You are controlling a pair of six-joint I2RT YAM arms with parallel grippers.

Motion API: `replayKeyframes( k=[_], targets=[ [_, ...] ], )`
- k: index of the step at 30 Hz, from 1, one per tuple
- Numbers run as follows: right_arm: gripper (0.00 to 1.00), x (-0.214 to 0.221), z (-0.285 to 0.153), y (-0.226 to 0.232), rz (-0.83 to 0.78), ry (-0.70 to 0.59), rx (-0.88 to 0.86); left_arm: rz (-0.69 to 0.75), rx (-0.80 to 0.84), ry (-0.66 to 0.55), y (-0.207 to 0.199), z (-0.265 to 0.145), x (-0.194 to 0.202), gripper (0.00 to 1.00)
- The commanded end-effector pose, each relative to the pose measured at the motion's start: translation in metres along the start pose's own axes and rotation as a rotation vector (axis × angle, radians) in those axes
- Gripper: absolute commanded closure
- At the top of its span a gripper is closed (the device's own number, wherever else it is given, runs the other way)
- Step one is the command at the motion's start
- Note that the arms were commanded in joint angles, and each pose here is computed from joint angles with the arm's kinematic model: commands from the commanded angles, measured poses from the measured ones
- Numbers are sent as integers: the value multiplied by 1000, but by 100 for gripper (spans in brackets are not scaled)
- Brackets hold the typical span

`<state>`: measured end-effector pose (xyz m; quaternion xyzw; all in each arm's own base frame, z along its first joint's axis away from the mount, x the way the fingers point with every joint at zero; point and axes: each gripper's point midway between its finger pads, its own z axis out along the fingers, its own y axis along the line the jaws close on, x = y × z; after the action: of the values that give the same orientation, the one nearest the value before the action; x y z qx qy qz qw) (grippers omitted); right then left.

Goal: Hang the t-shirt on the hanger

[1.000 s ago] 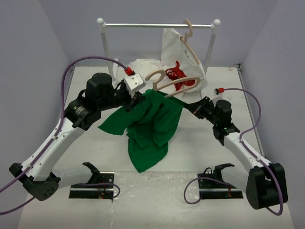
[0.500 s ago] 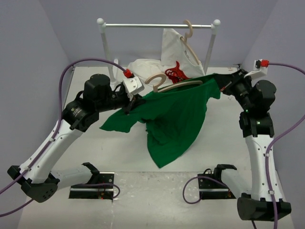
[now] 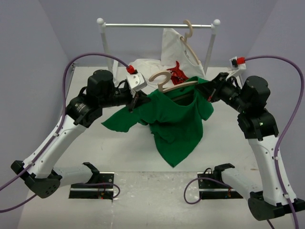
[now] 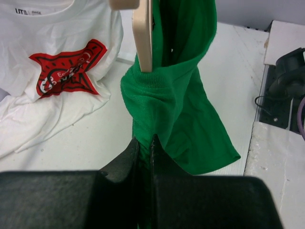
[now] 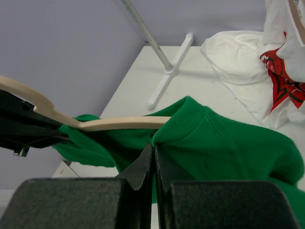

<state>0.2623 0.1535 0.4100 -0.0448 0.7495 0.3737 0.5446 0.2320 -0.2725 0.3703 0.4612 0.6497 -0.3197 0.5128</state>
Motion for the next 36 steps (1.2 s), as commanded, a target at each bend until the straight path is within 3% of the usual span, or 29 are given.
replayKeyframes(
  k=[1, 6, 16, 19, 21, 25, 26, 31, 32, 36],
  targets=[
    [100, -3, -6, 11, -26, -13, 4, 14, 45, -165, -6, -2, -49, 100],
    [100, -18, 0, 6, -68, -8, 62, 26, 143, -187, -22, 0, -50, 100],
    [100, 8, 8, 72, -160, 206, -285, 6, 76, -168, -5, 19, -26, 100],
    [95, 19, 13, 49, -170, 210, -194, -25, 2, -152, 9, 22, -21, 100],
    [92, 21, 18, 19, -185, 186, -42, -52, -50, -139, 17, 22, -17, 100],
    [92, 24, 29, -18, -197, 195, 114, -88, -52, -118, 16, 22, -10, 100],
    [89, 26, 32, -23, -193, 210, 129, -96, -53, -108, 16, 23, -6, 100],
    [41, 31, 33, -30, -199, 195, 143, -235, -129, -39, 26, 28, 35, 100],
    [36, 31, 31, -34, -202, 177, 162, -250, -143, -41, 28, 26, 40, 100],
    [31, 34, 19, -74, -165, 112, 315, -298, -192, -90, 37, 15, 43, 100]
  ],
)
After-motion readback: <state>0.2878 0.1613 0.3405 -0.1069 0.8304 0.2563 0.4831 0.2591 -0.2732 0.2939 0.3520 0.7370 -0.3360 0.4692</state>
